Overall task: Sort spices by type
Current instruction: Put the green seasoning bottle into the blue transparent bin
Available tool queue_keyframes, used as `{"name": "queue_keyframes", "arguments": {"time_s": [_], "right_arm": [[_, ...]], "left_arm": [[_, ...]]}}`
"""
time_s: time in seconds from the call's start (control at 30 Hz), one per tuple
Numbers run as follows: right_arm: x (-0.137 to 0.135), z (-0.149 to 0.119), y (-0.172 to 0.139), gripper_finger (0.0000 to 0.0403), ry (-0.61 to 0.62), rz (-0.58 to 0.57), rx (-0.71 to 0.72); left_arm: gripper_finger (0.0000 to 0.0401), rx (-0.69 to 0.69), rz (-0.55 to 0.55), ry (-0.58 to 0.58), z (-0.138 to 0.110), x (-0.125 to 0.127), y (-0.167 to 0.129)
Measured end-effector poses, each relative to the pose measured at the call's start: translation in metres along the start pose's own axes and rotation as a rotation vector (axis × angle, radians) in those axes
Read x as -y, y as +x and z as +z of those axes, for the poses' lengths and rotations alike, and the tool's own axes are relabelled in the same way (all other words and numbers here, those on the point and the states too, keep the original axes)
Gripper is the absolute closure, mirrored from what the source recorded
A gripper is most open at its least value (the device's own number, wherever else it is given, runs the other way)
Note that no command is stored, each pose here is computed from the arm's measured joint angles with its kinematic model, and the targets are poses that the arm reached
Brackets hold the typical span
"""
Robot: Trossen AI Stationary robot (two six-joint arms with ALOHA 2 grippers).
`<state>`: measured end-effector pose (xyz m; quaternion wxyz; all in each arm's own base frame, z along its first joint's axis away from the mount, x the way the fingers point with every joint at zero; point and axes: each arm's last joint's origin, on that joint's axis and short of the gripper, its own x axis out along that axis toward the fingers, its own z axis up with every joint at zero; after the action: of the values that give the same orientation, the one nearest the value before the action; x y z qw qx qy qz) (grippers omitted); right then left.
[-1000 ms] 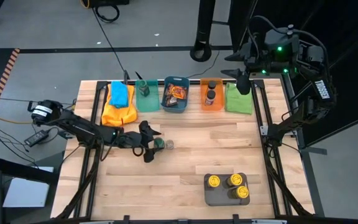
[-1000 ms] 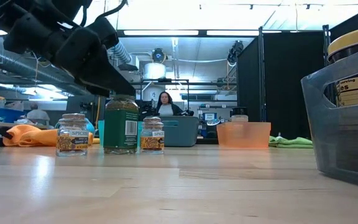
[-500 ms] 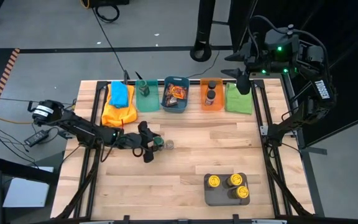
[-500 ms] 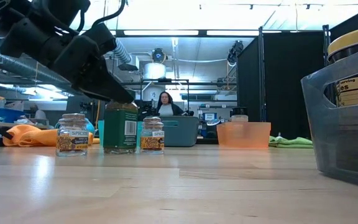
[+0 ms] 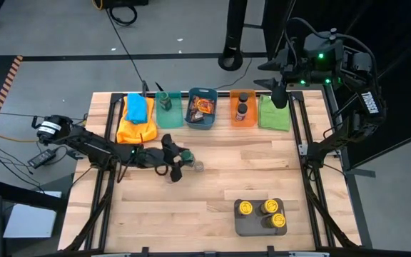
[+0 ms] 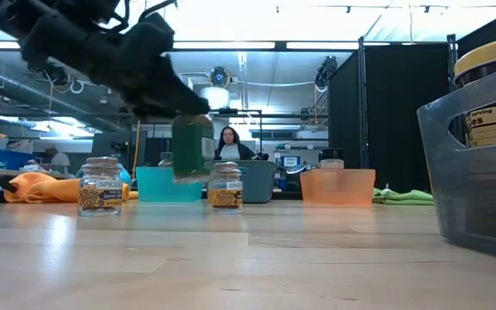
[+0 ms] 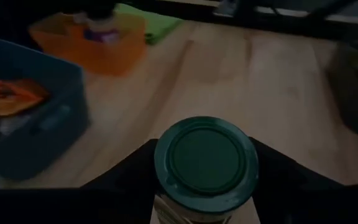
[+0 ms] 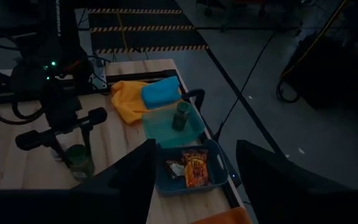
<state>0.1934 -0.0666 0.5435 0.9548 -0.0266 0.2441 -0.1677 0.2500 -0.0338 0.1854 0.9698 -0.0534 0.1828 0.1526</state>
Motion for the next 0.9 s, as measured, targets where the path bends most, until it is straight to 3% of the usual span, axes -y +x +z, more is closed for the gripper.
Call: {"name": "queue_keyframes", "arguments": {"time_s": [0.2, 0.33, 0.63, 0.8, 0.9], "right_arm": [[0.0, 0.0, 0.0, 0.0176, 0.0, 0.0, 0.0], [0.0, 0.0, 0.0, 0.0176, 0.001, 0.0, 0.0], [0.0, 0.0, 0.0, 0.0176, 0.001, -0.006, -0.001], [0.0, 0.0, 0.0, 0.0176, 0.001, -0.006, -0.001], [0.0, 0.0, 0.0, 0.0176, 0.001, -0.006, 0.0]], "left_arm": [[0.0199, -0.018, 0.104, -0.037, 0.013, -0.022, 0.01], [0.0199, -0.014, 0.201, -0.137, 0.023, -0.045, 0.012], [0.0199, 0.084, 0.414, -0.239, 0.05, -0.094, -0.018], [0.0199, 0.035, 0.614, -0.235, 0.047, -0.121, -0.031], [0.0199, 0.035, 0.663, -0.248, 0.046, -0.133, -0.029]]}}
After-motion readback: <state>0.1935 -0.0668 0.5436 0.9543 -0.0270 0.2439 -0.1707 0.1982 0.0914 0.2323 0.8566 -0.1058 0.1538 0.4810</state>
